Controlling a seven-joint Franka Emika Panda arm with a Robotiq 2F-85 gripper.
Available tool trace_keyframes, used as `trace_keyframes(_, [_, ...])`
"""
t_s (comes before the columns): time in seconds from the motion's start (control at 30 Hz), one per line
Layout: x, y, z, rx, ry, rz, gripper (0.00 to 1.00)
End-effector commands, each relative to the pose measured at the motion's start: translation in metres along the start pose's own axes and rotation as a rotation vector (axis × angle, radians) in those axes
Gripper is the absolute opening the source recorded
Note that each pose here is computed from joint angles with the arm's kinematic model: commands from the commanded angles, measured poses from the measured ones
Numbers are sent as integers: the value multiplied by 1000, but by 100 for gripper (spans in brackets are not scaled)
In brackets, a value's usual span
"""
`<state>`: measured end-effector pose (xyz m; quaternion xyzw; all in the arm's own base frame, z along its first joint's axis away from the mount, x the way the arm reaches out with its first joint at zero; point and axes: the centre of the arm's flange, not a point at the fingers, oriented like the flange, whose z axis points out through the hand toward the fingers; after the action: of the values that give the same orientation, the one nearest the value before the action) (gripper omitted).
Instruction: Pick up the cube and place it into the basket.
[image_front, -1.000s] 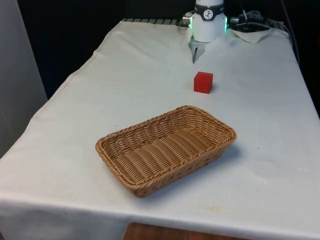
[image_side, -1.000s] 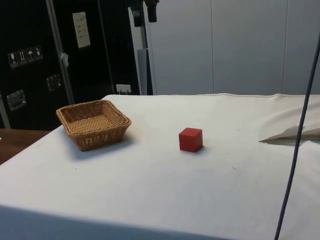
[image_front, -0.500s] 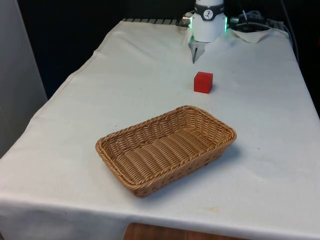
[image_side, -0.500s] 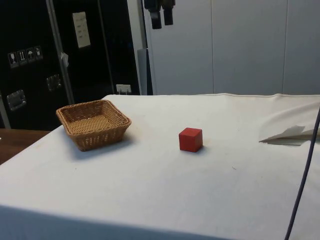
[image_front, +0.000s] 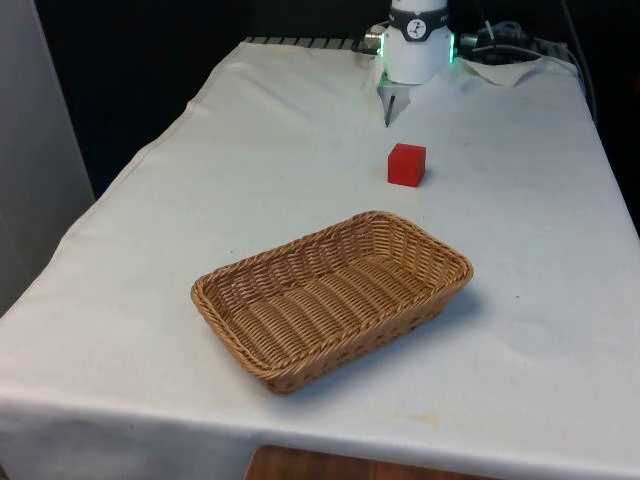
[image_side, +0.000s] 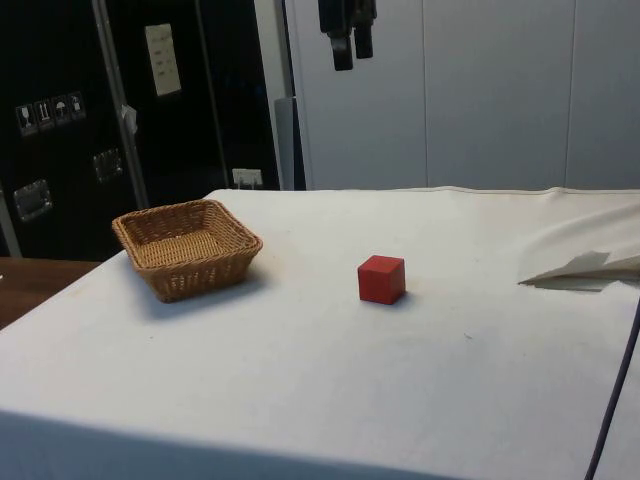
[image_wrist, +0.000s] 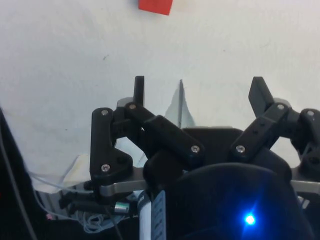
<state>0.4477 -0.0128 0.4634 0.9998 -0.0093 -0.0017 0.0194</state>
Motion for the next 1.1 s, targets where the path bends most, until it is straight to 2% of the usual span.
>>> trace_keyframes(0.0, [-1,1,1,-4,2,2,100])
trace_keyframes(0.03, [-5,2,3,-19,18,9,100])
trace_keyframes(0.1, [-9,3,7,-29,24,13,100])
trace_keyframes(0.27, [-17,5,16,-38,37,22,100])
trace_keyframes(0.3, [-15,4,16,-32,22,17,100])
trace_keyframes(0.33, [-18,5,19,-36,39,23,100])
trace_keyframes(0.57, [-28,9,40,-10,45,38,100])
trace_keyframes(0.6, [-27,8,39,-15,36,32,100])
trace_keyframes(0.63, [-29,9,42,-6,47,40,100])
trace_keyframes(0.83, [-33,9,62,23,42,55,100])
trace_keyframes(0.87, [-34,9,61,14,37,52,100])
trace_keyframes(1.07, [-33,7,82,47,29,73,100])
